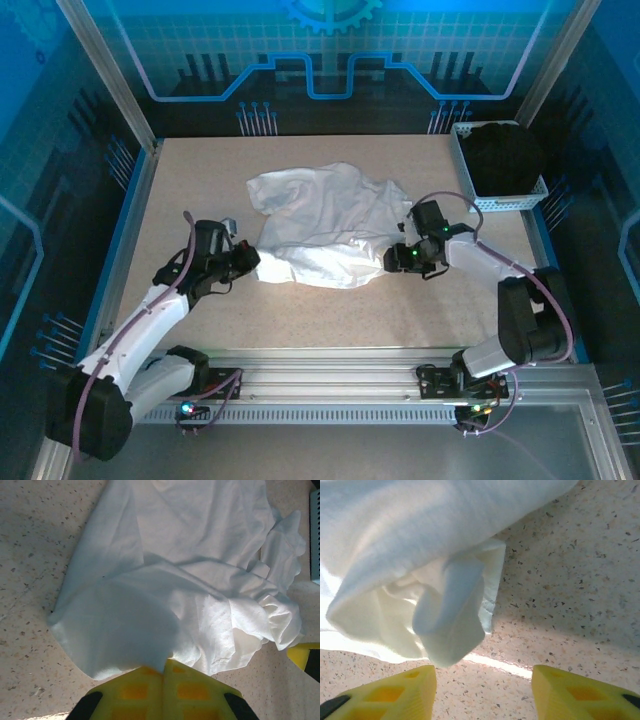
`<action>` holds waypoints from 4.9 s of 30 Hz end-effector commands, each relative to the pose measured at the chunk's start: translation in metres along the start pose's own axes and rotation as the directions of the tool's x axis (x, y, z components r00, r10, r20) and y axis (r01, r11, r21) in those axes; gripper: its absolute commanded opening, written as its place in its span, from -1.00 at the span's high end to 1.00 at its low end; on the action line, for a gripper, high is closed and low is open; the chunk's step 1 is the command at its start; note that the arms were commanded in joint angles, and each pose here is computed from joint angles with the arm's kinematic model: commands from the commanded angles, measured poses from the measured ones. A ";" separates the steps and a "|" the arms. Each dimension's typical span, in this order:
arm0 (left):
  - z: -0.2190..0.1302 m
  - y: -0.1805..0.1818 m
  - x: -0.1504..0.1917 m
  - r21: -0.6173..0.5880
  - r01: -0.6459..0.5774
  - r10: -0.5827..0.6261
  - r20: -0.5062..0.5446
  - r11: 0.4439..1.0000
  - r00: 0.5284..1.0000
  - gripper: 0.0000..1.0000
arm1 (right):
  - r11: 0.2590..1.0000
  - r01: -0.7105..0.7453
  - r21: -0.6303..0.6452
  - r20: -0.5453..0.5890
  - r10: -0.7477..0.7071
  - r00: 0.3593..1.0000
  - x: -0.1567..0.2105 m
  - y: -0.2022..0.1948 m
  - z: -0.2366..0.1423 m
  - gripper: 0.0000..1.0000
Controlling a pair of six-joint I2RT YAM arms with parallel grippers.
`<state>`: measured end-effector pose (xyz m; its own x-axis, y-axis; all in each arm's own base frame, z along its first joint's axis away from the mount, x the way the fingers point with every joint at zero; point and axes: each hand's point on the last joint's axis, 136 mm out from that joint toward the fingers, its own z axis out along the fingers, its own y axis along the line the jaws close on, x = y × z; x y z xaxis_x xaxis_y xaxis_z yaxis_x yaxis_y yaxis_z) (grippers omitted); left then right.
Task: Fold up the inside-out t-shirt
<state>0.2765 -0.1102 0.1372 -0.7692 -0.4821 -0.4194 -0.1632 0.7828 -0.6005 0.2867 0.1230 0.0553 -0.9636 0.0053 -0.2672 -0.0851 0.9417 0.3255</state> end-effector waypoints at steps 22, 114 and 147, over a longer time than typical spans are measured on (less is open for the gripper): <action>-0.002 0.006 0.007 0.012 -0.007 0.008 -0.030 1.000 1.000 1.00 | 0.995 -0.044 -0.090 0.082 0.052 0.995 -0.025 0.007 0.044 0.34; -0.370 -0.228 -0.270 0.111 -0.330 0.079 0.854 0.938 0.514 1.00 | 0.902 0.425 0.070 0.982 -0.137 0.128 -0.206 0.196 -0.516 1.00; 0.076 -0.136 0.088 0.225 -0.750 0.773 -0.022 0.622 0.634 -0.21 | 0.997 0.025 0.077 0.304 -0.047 0.951 -0.025 0.013 -0.080 1.00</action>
<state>0.2621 -0.2619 0.1322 -0.7410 0.1675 -0.6503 0.4730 0.8176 -0.3283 0.3002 0.1209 0.1368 -0.8197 0.0368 -0.5716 -0.1477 0.9506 0.2730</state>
